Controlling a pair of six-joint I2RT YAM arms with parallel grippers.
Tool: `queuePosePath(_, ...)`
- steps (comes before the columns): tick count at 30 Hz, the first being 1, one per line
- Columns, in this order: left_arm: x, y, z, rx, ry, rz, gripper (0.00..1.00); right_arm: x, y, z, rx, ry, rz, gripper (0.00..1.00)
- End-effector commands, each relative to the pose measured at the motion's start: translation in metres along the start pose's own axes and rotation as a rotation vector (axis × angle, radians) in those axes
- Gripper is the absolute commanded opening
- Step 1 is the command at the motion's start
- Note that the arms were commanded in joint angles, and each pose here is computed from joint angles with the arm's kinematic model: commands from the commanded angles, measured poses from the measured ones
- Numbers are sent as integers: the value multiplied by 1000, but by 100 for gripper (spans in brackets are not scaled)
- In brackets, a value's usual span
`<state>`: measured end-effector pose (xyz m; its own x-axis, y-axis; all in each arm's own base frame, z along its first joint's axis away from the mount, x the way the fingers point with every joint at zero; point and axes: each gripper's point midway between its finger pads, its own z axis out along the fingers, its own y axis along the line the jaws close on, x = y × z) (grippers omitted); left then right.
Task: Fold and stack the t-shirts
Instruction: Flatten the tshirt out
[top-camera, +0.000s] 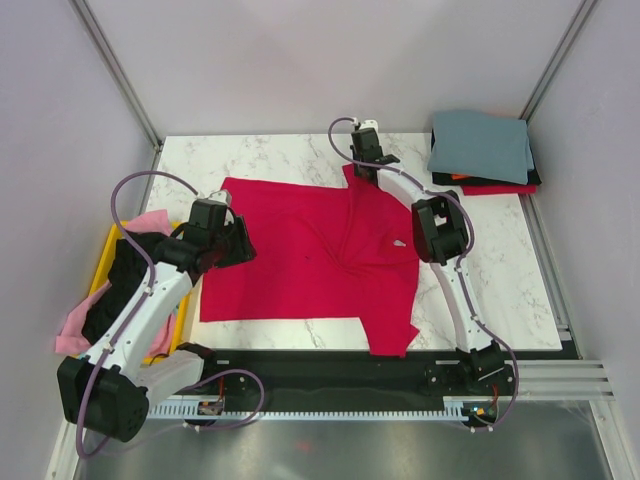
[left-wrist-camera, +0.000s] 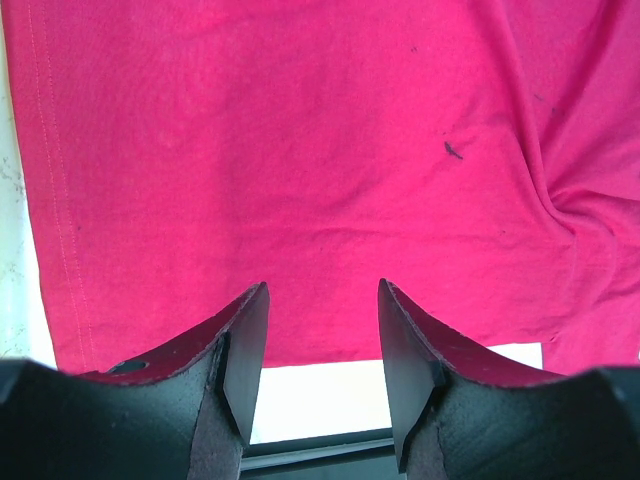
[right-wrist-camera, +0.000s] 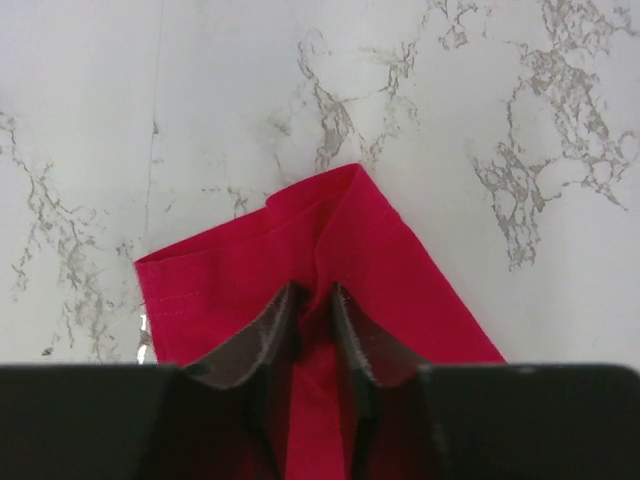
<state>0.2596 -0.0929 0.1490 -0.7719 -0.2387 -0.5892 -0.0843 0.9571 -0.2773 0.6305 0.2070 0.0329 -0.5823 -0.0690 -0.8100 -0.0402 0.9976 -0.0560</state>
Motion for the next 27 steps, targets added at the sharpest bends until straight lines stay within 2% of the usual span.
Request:
queuePosePath(1, -7, -5, 0, 25, -22, 42, 55, -34, -7, -23, 13, -72, 24, 24)
queuePosePath(3, -6, -5, 1, 26, -18, 43, 55, -38, -9, -27, 16, -87, 26, 12)
queuePosePath(4, -6, -5, 1, 26, -16, 43, 55, -39, -10, -28, 18, -89, 27, 12)
queuePosePath(5, -6, -6, 1, 28, -17, 43, 55, -40, -10, -29, 20, -91, 28, 14)
queuePosePath(6, -6, -6, 1, 29, -13, 43, 55, -41, -9, -30, 18, -92, 29, 25)
queuePosePath(7, -5, -5, 3, 26, -8, 45, 55, -41, -9, -30, 18, -92, 32, 30)
queuePosePath(10, -5, -5, 2, 26, -11, 45, 55, -45, -11, -34, 24, -99, 33, 34)
queuePosePath(15, -6, -6, 1, 30, -16, 45, 55, -46, -12, -37, 21, -100, 33, 32)
queuePosePath(21, -7, -5, 1, 26, -18, 46, 55, -38, -8, -32, -2, -84, 34, 14)
queuePosePath(22, -7, -5, 0, 26, -22, 46, 55, -37, -8, -31, -5, -81, 37, 5)
queuePosePath(23, -7, -5, 1, 24, -21, 48, 55, -36, -8, -30, -8, -80, 41, 0)
queuePosePath(27, -7, -5, 1, 24, -21, 48, 55, -43, -10, -34, -17, -91, 49, 0)
